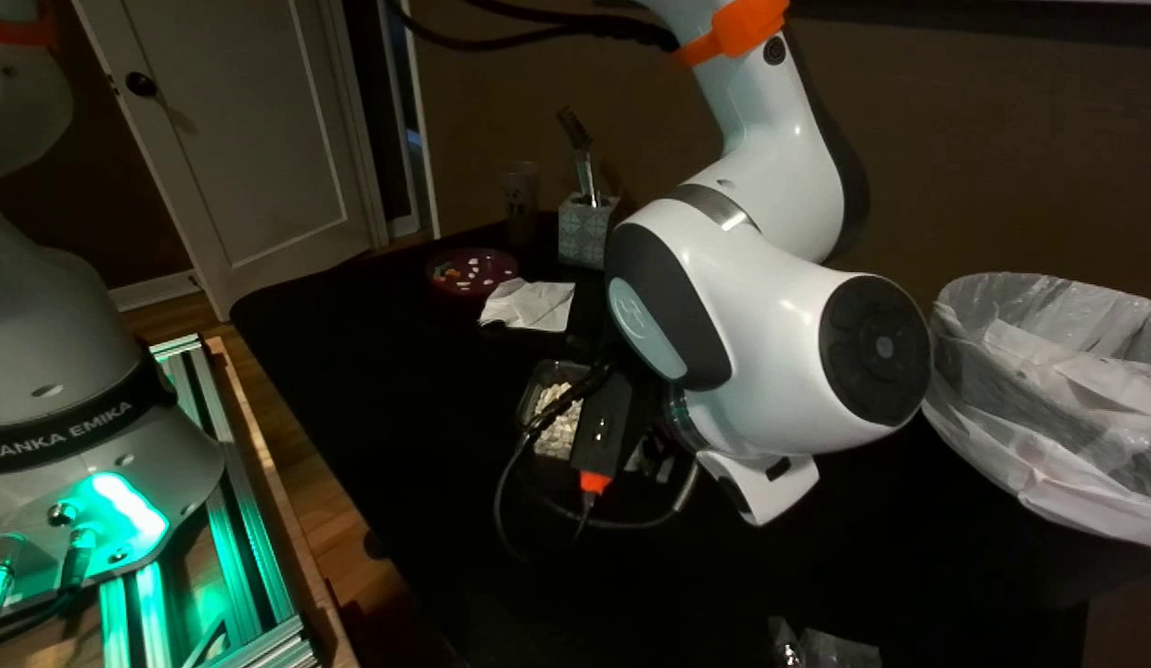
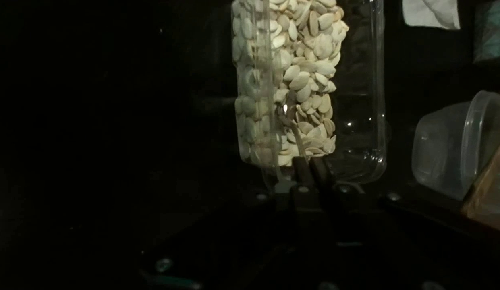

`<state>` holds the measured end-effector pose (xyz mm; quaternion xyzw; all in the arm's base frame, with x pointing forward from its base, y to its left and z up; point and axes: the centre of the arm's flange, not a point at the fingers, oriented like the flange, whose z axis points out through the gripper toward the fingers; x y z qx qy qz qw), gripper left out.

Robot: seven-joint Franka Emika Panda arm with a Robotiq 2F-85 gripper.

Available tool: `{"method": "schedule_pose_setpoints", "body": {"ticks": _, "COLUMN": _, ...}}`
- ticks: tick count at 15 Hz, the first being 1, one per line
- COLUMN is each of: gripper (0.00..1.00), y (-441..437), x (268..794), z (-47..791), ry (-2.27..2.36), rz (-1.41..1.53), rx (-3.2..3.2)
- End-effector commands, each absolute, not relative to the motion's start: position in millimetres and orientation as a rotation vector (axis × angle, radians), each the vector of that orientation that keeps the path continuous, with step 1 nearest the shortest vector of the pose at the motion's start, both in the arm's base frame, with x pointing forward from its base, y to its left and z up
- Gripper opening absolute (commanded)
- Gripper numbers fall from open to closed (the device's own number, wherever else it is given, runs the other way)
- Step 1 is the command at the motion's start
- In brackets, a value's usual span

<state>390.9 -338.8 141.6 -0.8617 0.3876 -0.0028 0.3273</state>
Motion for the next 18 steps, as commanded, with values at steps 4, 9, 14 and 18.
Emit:
{"method": "schedule_pose_setpoints", "body": {"ticks": 4, "gripper": 0.01, "y": -334.7, "x": 375.5, "z": 128.9, "ry": 1.254, "rz": 0.219, "rx": -2.219}}
{"method": "schedule_pose_setpoints", "body": {"ticks": 9, "gripper": 0.01, "y": -324.6, "x": 349.7, "z": 121.7, "ry": 1.469, "rz": 0.312, "rx": -2.084}}
{"method": "schedule_pose_setpoints", "body": {"ticks": 14, "gripper": 0.01, "y": -295.1, "x": 297.8, "z": 102.5, "ry": 1.654, "rz": 0.373, "rx": -1.869}}
{"method": "schedule_pose_setpoints", "body": {"ticks": 18, "gripper": 0.3, "y": -277.1, "x": 279.5, "z": 98.6, "ry": 1.685, "rz": 0.305, "rx": -1.77}}
